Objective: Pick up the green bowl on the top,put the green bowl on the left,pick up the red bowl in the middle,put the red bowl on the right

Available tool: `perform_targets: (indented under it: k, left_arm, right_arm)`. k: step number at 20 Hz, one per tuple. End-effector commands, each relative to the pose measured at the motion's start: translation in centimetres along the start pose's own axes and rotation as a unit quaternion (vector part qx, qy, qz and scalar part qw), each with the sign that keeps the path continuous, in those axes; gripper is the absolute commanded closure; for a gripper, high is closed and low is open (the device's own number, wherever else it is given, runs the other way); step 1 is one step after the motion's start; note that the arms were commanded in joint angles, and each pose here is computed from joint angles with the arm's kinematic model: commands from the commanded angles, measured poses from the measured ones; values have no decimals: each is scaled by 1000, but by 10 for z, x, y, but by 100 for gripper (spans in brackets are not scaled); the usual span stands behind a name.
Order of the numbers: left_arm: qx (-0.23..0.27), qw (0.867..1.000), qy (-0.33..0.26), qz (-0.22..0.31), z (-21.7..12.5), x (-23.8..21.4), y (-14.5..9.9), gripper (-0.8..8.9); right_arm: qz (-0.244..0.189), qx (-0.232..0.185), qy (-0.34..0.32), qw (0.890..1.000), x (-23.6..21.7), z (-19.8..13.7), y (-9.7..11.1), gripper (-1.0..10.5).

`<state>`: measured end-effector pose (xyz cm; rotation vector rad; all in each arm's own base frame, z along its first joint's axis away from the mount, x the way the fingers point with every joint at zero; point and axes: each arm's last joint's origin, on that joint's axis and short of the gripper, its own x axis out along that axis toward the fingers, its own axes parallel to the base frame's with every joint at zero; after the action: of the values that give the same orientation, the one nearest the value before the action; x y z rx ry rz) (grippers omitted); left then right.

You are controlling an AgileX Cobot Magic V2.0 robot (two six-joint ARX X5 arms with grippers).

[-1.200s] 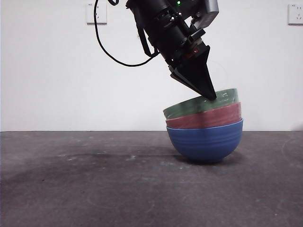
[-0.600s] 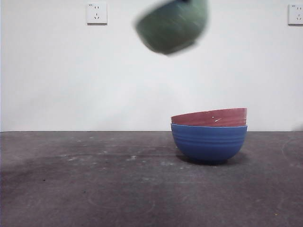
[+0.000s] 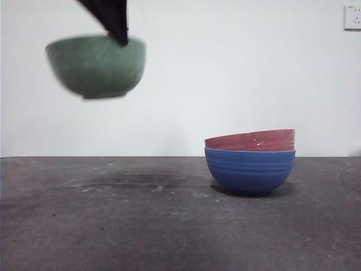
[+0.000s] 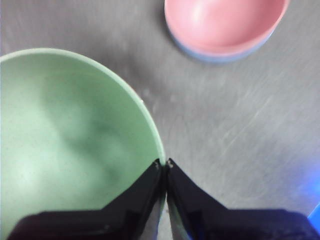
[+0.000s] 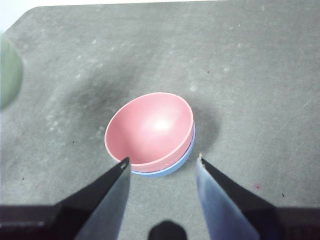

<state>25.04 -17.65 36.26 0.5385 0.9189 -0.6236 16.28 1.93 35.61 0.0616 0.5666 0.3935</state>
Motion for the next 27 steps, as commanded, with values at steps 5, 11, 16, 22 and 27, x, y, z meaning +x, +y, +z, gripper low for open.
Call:
perform_targets:
  k: [5, 11, 16, 22, 27]
  left_arm:
    - [-31, 999, 4, 19, -43, 93, -4, 822]
    - [-29, 999, 35, 11, -73, 122, -12, 822]
    - [-29, 999, 38, -2, -75, 126, -14, 526]
    - [-69, 997, -3, -23, -75, 90, -11, 404]
    - [-114, 987, -110, -41, -92, 6, 0, 404]
  right_arm:
    - [1, -4, -1, 1000, 1, 2, 0, 729]
    - [4, 5, 26, 1000, 18, 2, -6, 728]
    - [16, -6, 16, 1000, 29, 7, -3, 724]
    - [59, -56, 27, 996, 46, 22, 14, 675]
    - [113, -133, 121, 977, 85, 43, 42, 632]
